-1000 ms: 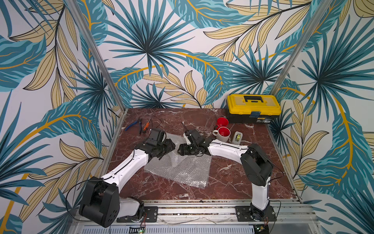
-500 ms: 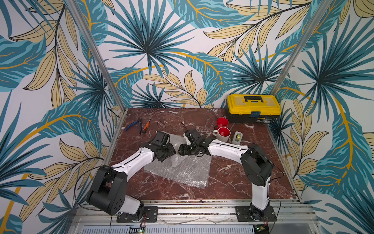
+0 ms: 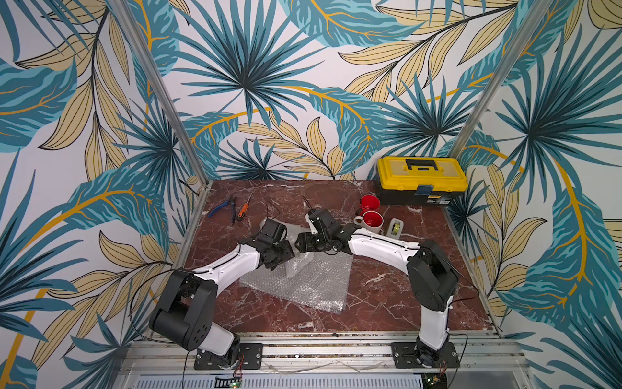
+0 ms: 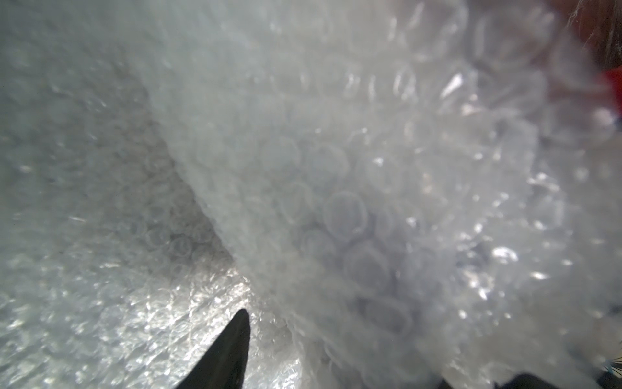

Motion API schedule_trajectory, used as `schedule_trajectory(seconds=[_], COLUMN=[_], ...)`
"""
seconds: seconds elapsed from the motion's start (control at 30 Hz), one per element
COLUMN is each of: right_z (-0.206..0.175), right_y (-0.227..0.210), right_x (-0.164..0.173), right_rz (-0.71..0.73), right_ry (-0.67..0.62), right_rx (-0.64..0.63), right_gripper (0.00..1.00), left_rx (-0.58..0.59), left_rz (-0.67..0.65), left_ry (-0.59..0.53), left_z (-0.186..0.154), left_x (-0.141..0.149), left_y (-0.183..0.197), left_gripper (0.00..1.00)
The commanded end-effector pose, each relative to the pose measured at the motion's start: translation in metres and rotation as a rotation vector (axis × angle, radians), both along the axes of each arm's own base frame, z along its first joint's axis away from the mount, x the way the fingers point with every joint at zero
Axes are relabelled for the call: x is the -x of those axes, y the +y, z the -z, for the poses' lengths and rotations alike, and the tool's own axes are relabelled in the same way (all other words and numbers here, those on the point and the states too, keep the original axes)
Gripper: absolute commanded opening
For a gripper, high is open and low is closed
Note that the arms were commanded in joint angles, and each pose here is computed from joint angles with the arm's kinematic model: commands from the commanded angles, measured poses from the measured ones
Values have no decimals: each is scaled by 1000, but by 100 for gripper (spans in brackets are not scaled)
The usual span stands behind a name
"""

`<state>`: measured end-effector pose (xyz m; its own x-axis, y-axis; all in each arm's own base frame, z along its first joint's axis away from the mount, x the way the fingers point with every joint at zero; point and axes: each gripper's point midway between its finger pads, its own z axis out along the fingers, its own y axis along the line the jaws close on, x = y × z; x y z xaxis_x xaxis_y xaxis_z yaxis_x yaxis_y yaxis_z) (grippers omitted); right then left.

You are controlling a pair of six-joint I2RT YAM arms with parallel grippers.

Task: Wrap mugs in bubble wrap
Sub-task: Wrap the mug in bubble wrap.

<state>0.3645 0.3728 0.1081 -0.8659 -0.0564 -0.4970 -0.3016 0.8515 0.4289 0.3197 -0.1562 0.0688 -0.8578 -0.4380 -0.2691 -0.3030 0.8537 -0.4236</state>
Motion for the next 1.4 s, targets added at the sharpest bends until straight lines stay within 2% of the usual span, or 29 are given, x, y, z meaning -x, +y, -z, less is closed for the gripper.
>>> schedule_trajectory(seconds=[0.0, 0.23, 0.43, 0.7, 0.77, 0.93, 1.03, 1.17, 1.37], right_z=[26, 60, 74, 74, 74, 73, 74, 74, 73], right_y=[-7, -13, -17, -14, -14, -14, -13, -13, -12], right_x=[-1, 1, 6, 8, 9, 9, 10, 10, 10], right_rz=[6, 18, 19, -1, -4, -9, -13, -16, -17], right_ry=[42, 114, 147, 155, 155, 157, 161, 162, 162], right_rx=[77, 160, 185, 177, 178, 177, 175, 175, 171], right_gripper=[74, 70, 69, 69, 69, 69, 69, 69, 69], left_rx=[-87, -63, -11, 118, 143, 232, 246, 292, 328], left_rz=[5, 12, 24, -88, -92, -105, -109, -102, -90], left_ry=[128, 90, -49, -192, -208, -249, -257, -297, -310], left_z=[34, 23, -11, -52, -56, -61, -58, -63, -61], left_x=[30, 26, 13, -20, -32, -58, -69, -89, -121], left_y=[14, 11, 9, 49, 57, 78, 90, 99, 107], left_gripper=[59, 61, 69, 77, 76, 64, 65, 73, 68])
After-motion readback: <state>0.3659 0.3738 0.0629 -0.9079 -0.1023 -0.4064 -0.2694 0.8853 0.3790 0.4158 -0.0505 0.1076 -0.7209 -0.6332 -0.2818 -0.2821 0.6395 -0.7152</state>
